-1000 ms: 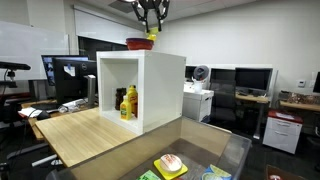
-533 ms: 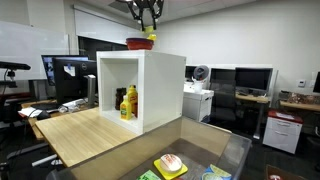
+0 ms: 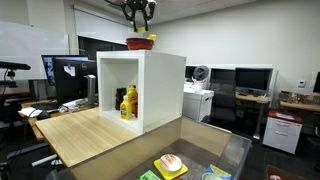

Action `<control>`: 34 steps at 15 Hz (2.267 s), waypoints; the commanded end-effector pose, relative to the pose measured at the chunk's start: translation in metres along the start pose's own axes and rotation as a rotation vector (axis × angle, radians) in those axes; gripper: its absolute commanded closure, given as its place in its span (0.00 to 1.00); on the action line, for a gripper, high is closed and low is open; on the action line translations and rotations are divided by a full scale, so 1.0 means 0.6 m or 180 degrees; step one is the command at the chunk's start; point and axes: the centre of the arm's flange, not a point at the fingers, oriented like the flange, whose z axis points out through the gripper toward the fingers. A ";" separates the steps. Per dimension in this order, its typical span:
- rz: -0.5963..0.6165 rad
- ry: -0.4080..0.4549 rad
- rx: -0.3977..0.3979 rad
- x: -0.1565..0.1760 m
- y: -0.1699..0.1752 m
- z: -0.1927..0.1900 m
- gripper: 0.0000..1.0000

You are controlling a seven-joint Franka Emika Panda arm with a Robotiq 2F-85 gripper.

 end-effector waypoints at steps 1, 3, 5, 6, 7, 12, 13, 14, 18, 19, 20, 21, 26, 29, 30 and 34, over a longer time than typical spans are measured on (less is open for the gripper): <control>-0.0172 0.0175 -0.0003 0.015 -0.037 0.000 0.78; -0.0212 0.0208 0.0009 0.027 -0.046 0.002 0.78; -0.0246 0.0234 0.0023 0.038 -0.053 0.005 0.78; -0.0261 0.0243 0.0022 0.043 -0.056 0.007 0.78; -0.0269 0.0249 0.0025 0.050 -0.059 0.012 0.78; -0.0327 0.0284 -0.0019 0.080 -0.068 0.030 0.78; -0.0339 0.0300 -0.0038 0.087 -0.070 0.033 0.78; -0.0351 0.0316 -0.0046 0.094 -0.072 0.035 0.78; -0.0402 0.0369 -0.0076 0.109 -0.078 0.032 0.78; -0.0408 0.0384 -0.0091 0.112 -0.078 0.026 0.78; -0.0413 0.0404 -0.0091 0.113 -0.078 0.019 0.78; -0.0414 0.0416 -0.0100 0.113 -0.078 0.014 0.78; -0.0434 0.0451 -0.0182 0.103 -0.078 -0.015 0.78; -0.0420 0.0484 -0.0224 0.107 -0.079 -0.032 0.78; -0.0412 0.0485 -0.0222 0.110 -0.079 -0.035 0.78; -0.0388 0.0480 -0.0236 0.124 -0.079 -0.038 0.78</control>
